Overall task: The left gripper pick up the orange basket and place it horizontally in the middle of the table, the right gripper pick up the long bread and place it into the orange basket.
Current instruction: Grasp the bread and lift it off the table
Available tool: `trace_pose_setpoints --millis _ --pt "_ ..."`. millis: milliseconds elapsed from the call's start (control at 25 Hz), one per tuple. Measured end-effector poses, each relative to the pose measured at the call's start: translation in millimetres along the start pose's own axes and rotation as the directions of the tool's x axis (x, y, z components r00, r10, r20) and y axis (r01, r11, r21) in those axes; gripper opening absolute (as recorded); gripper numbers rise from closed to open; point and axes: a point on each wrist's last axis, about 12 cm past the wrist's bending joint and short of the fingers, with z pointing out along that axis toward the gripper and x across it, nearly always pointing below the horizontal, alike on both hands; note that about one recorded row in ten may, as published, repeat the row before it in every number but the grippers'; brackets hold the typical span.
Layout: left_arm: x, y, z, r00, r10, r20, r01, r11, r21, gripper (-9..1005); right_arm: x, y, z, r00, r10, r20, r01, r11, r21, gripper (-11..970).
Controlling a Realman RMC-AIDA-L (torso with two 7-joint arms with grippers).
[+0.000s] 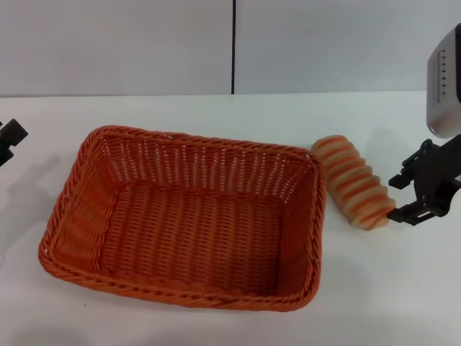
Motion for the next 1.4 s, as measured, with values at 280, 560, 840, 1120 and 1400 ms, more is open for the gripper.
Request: trace_pose_setpoints --millis 280,560,840,1120,1400 --pt "-1 0.2 1 1.0 0.012 0.011 -0.012 1.0 0.0 805 1 -2.2 10 1.0 -0.013 0.009 0.013 1.0 -0.008 559" --pt "-1 1.2 2 1.0 0.01 0.013 -0.01 1.0 -0.006 806 0 -3.7 16 0.999 -0.026 0.038 0.026 1.0 -0.003 506" --pt "-1 1.2 2 1.0 0.004 0.014 -0.004 1.0 -0.006 806 3 -5.1 23 0.999 -0.025 0.041 0.025 1.0 0.003 415" --pt "0 1.1 3 1.0 -0.001 0.01 0.001 1.0 -0.003 806 4 -4.2 27 0.998 -0.022 0.05 0.022 1.0 0.005 238" --pt "2 0.3 2 1.0 -0.016 0.01 0.016 1.0 -0.003 806 5 -6.1 26 0.998 -0.017 0.06 0.016 1.0 0.025 195"
